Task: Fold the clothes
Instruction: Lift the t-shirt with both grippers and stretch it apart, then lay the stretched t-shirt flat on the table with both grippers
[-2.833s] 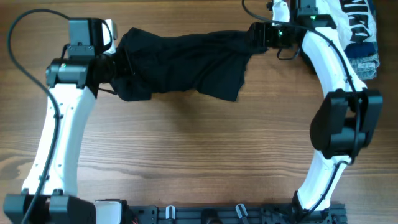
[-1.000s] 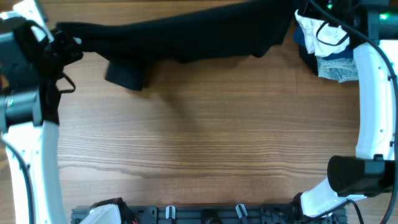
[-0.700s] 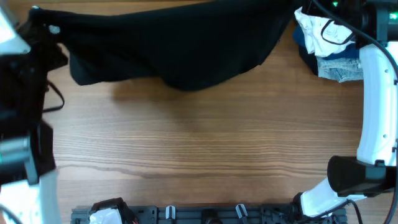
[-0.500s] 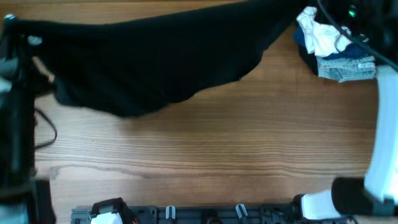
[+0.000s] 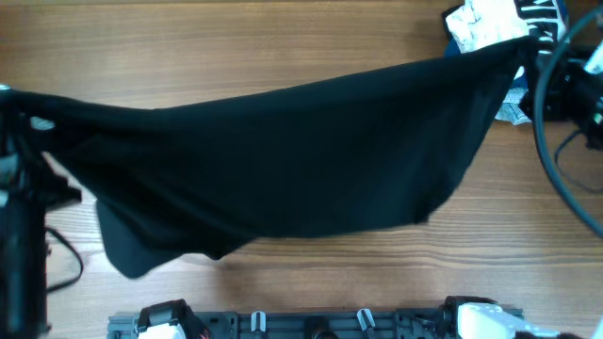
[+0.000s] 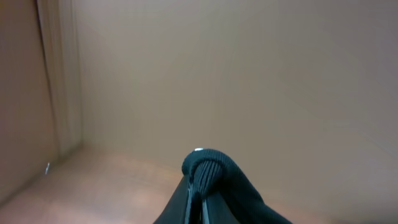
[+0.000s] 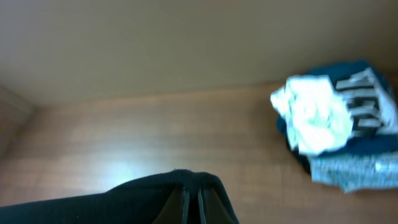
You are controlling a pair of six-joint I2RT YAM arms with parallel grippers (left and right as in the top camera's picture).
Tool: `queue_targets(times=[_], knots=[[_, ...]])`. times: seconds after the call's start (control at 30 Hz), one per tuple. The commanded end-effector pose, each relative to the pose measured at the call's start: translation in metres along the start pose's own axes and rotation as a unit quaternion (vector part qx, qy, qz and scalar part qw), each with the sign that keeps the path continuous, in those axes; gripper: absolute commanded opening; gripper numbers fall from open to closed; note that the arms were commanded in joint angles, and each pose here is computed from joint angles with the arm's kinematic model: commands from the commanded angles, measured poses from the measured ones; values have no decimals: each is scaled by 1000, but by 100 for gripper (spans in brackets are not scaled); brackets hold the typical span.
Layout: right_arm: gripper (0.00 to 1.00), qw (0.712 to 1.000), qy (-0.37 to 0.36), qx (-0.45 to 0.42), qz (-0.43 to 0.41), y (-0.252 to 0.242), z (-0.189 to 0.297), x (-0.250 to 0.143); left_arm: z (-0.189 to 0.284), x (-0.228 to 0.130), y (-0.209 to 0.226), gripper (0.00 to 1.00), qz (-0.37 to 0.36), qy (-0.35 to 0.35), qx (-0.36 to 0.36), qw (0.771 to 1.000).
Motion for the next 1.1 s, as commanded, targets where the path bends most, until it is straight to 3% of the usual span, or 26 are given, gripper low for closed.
queue_targets(times=[0.0,0.13,0.37,0.57,0.77,0.8,0.83,0.87,0.9,0.97,1.0,1.07], knots=[[4,996,90,-11,-14,-23,-63,-18,-67,-36,25,4,-10,95,68,993],[4,979,201,15,-30,-40,-154,-54,-149,-99,53,4,-10,221,118,968],[4,956,288,51,-23,-39,-303,-117,-259,-222,76,4,-60,363,126,921],[4,958,281,48,-25,-43,-400,-160,-333,-305,73,4,-76,367,95,922],[4,982,182,31,-34,-54,-453,-144,-392,-352,68,4,-58,305,58,949],[4,985,166,30,-38,-55,-461,-142,-400,-352,67,12,-50,288,52,955],[4,987,153,28,-40,-56,-465,-138,-406,-352,65,46,-48,274,45,960],[4,989,143,28,-38,-56,-471,-137,-411,-350,64,91,-45,261,40,964],[5,990,130,27,-39,-57,-474,-133,-415,-347,62,100,-42,248,34,967],[16,993,110,26,-39,-58,-481,-129,-420,-340,57,100,-40,226,23,973],[31,994,98,22,-36,-59,-482,-124,-421,-336,56,100,-40,218,20,975],[84,997,74,20,-31,-61,-483,-112,-418,-329,56,100,-39,221,23,974]])
Point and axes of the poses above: each gripper's point midway between its finger pads, its own z axis back along the fingers, its own y axis along the line the jaws close on, x = y × z, the point moved 3 cm from there along z, back along the fingers, and after that the axes turned 13 degrees about z, right-handed, at the moved point
